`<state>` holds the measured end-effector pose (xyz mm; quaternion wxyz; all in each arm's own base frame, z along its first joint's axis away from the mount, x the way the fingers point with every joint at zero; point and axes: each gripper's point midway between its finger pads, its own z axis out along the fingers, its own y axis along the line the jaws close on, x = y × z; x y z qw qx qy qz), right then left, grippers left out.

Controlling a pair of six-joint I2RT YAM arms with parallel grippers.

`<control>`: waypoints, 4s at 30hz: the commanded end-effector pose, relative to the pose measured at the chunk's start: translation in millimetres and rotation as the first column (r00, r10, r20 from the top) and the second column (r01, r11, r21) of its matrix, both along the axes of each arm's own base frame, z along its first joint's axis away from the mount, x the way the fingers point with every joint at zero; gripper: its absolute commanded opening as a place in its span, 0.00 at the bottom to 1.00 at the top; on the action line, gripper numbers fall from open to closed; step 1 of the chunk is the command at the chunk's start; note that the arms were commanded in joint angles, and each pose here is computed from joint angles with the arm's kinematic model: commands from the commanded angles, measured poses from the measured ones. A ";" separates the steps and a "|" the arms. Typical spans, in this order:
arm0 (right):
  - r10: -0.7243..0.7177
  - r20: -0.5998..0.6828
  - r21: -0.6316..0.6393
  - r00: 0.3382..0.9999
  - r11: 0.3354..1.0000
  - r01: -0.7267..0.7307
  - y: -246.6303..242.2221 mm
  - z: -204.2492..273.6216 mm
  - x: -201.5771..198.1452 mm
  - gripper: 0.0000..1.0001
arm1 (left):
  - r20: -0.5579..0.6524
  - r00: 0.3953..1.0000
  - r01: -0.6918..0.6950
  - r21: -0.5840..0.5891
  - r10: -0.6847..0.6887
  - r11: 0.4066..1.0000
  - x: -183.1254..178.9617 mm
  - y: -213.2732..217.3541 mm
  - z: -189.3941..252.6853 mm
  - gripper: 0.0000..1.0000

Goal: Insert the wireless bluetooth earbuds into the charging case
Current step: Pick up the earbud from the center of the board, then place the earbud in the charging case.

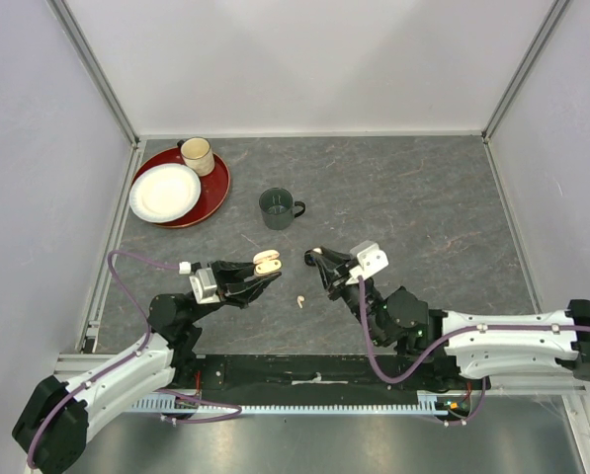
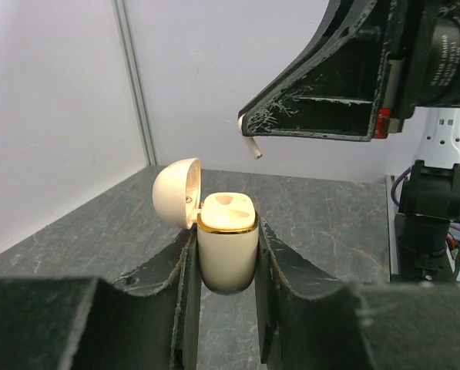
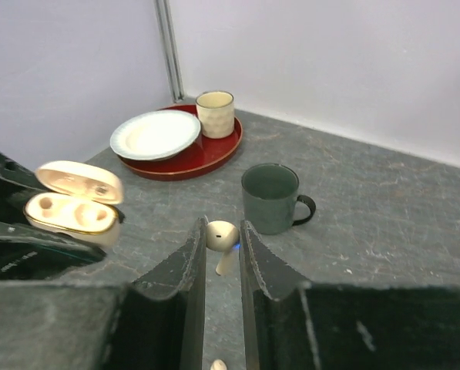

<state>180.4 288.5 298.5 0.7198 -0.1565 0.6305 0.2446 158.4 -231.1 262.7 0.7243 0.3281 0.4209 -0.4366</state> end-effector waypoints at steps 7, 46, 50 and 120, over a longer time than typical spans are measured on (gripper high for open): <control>0.005 0.071 0.155 0.997 0.988 -0.016 22.1 55.2 -13.4 0.00 | 0.077 0.997 -0.026 -0.060 0.031 0.998 1.1 4.1 27.3 0.02; 0.131 0.050 0.125 0.990 0.983 -0.137 85.5 44.2 -23.8 0.00 | 0.052 0.999 0.006 -0.094 -0.001 0.996 -4.7 5.1 32.1 0.02; 0.113 0.044 0.102 0.993 0.988 -0.117 84.8 39.0 -21.3 0.00 | 0.055 0.998 0.011 -0.091 -0.006 0.996 -5.9 5.0 31.1 0.02; 0.235 0.046 -0.149 0.971 0.963 -0.226 83.5 -15.3 -29.2 0.00 | 0.041 0.998 -0.040 -0.174 0.047 0.984 -1.7 16.7 45.5 0.02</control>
